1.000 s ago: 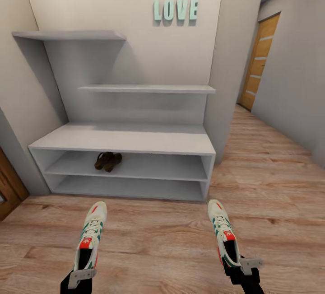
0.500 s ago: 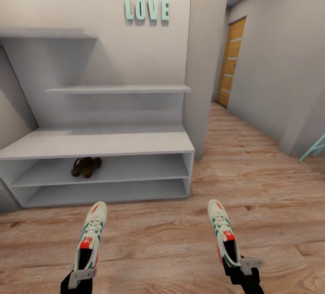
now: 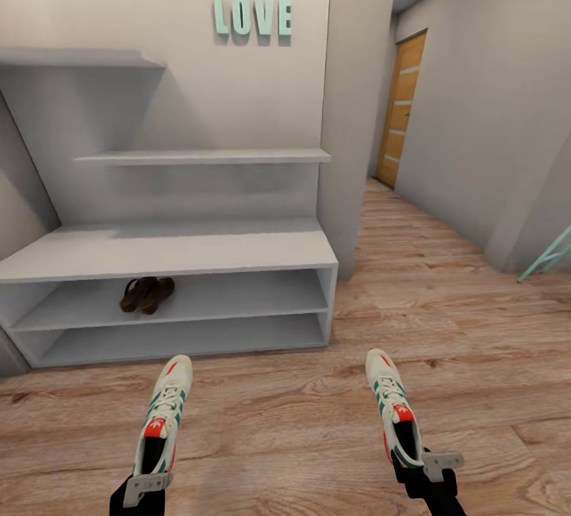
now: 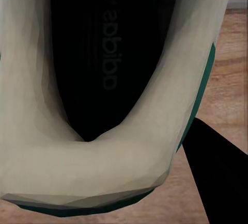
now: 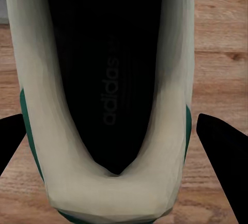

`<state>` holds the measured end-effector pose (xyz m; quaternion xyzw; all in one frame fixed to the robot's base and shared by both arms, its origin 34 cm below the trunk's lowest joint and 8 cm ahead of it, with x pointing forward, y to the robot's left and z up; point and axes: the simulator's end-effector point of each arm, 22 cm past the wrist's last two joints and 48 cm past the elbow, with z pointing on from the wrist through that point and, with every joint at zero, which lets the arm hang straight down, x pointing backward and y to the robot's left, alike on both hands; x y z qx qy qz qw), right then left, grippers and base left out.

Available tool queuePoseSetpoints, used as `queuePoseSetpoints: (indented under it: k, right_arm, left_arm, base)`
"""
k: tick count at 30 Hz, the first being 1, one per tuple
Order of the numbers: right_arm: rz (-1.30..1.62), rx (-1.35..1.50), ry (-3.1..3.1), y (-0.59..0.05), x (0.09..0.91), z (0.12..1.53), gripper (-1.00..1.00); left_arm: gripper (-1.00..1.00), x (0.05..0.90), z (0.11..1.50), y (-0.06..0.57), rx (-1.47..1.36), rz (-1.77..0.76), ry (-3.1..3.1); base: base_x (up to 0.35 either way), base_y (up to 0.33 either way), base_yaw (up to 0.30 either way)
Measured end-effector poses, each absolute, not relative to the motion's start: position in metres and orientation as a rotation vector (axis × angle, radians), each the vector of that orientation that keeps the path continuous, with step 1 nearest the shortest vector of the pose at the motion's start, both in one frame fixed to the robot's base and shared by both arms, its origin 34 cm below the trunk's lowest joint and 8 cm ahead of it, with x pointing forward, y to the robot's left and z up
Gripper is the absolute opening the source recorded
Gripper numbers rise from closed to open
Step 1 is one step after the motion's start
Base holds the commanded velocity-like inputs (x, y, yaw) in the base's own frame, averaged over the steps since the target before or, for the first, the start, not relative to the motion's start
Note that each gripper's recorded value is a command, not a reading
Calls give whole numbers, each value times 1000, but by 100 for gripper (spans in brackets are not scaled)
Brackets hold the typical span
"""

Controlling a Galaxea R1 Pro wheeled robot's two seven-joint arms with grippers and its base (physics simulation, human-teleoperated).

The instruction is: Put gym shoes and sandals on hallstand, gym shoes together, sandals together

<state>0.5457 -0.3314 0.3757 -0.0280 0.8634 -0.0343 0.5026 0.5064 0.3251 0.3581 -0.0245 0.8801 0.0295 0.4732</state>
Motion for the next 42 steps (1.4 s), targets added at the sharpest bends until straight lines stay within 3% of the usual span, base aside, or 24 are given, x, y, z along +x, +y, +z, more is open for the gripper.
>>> queuePoseSetpoints:
  k: [12, 18, 29, 42]
  right_arm:
    - [-98, -62, 2082, -339, 547, 378, -100]
    - [-118, -59, 2082, -351, 547, 379, -100]
    - [-287, 113, 2067, -469, 537, 400, -100]
    - [-335, 215, 2135, -514, 531, 402, -100]
  left_arm:
    - [-100, 521, 361, 322, -47, 73, 2169]
    - [-100, 584, 385, 326, -77, 83, 2197]
    - [-100, 672, 436, 334, -128, 113, 2270]
    - [-100, 724, 483, 331, -139, 85, 2322]
  base:
    - [0, 0, 0]
    - [0, 0, 0]
    - [0, 0, 0]
    - [0, 0, 0]
